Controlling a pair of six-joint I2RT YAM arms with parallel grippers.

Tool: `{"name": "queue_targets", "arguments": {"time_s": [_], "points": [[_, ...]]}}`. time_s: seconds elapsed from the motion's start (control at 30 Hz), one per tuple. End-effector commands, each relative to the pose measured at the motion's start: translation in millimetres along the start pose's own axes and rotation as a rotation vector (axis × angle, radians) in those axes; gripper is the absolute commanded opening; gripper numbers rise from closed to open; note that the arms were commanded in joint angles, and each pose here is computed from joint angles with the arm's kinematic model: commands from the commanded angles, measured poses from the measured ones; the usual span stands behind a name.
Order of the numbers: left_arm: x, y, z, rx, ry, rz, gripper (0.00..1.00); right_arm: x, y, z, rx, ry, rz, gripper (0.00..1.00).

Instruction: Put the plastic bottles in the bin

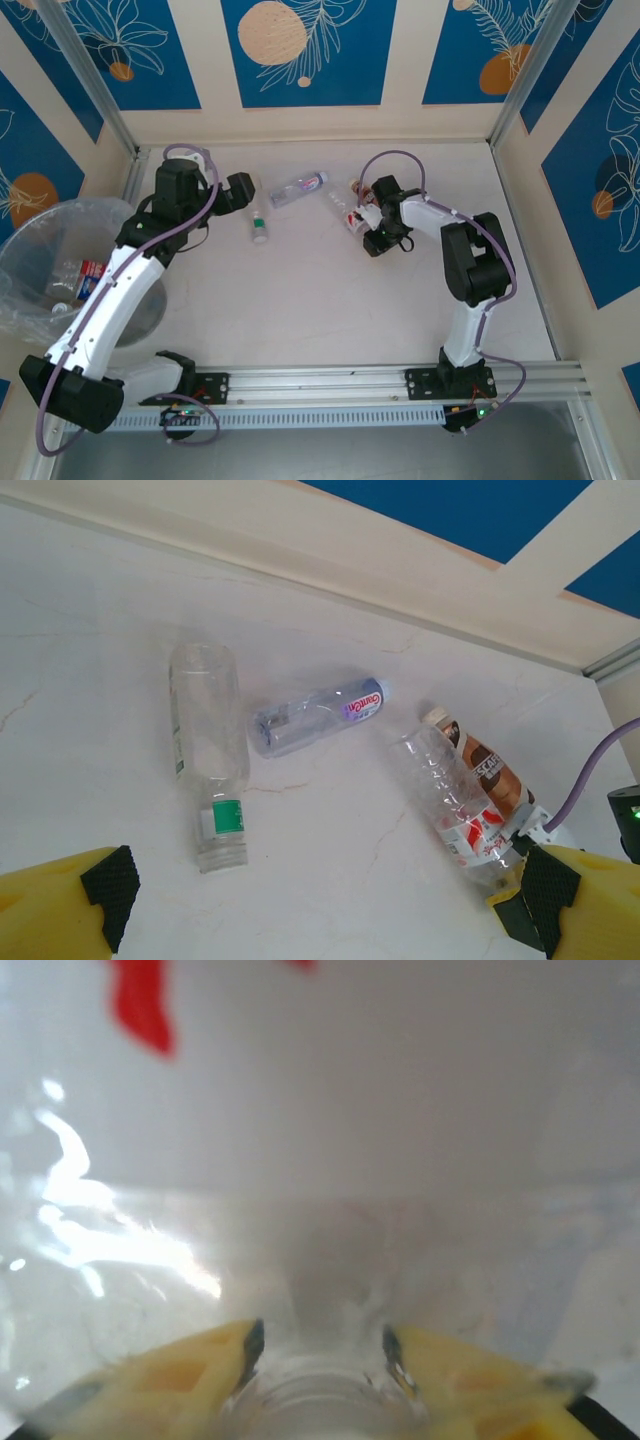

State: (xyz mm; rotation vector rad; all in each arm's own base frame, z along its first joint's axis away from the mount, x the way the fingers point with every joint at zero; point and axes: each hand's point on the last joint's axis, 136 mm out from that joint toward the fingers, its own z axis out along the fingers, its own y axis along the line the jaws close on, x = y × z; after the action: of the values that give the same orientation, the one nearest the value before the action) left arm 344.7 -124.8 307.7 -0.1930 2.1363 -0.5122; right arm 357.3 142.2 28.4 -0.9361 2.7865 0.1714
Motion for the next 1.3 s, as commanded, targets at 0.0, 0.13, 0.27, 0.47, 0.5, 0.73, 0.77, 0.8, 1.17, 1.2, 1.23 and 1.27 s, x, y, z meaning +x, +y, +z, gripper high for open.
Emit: {"name": "queue_targets", "arguments": {"time_s": [0.0, 0.13, 0.27, 0.47, 0.5, 0.73, 0.77, 0.8, 1.17, 1.2, 1.23, 1.27], "points": [[4.8, -10.9, 7.3, 0.047, 0.030, -0.019, 0.99, -12.1, 13.8, -16.3, -0.051, -0.087, 0.033, 0.25], [16.0, -19.9, 26.0, 0.097, 0.082, -0.036, 0.99, -20.9, 29.8, -21.8, -0.089, -0.163, 0.050, 0.25], [24.5, -21.7, 41.5, 0.093, 0.121, -0.048, 0.99, -34.0, 48.7, -29.7, -0.155, -0.229, 0.114, 0.23], [40.2, -17.2, 63.2, 0.069, 0.177, -0.092, 0.99, -55.2, 77.4, -46.8, -0.309, -0.337, 0.280, 0.19], [43.8, -18.1, 66.7, 0.076, 0.188, -0.097, 0.99, -56.9, 78.9, -48.5, -0.309, -0.350, 0.299, 0.19], [59.4, -35.2, 84.5, 0.176, 0.263, -0.150, 0.99, -63.3, 106.6, -55.1, -0.376, -0.375, 0.376, 0.18], [61.3, -38.6, 86.8, 0.195, 0.268, -0.161, 0.99, -65.0, 112.1, -57.0, -0.387, -0.383, 0.379, 0.18], [62.3, -42.3, 89.4, 0.217, 0.269, -0.172, 0.99, -67.2, 119.0, -59.6, -0.403, -0.396, 0.378, 0.18], [62.0, -49.0, 103.1, 0.134, 0.247, -0.069, 0.99, -83.1, 170.2, -65.1, -0.374, -0.445, 0.271, 0.18], [61.5, -48.6, 104.5, 0.122, 0.254, -0.065, 1.00, -83.5, 174.0, -65.1, -0.363, -0.444, 0.252, 0.18], [62.0, -46.8, 106.0, 0.106, 0.261, -0.067, 0.99, -83.9, 176.9, -65.4, -0.352, -0.448, 0.231, 0.18], [63.3, -46.1, 109.1, 0.098, 0.271, -0.070, 0.99, -85.2, 180.1, -66.4, -0.347, -0.455, 0.212, 0.18]]}}
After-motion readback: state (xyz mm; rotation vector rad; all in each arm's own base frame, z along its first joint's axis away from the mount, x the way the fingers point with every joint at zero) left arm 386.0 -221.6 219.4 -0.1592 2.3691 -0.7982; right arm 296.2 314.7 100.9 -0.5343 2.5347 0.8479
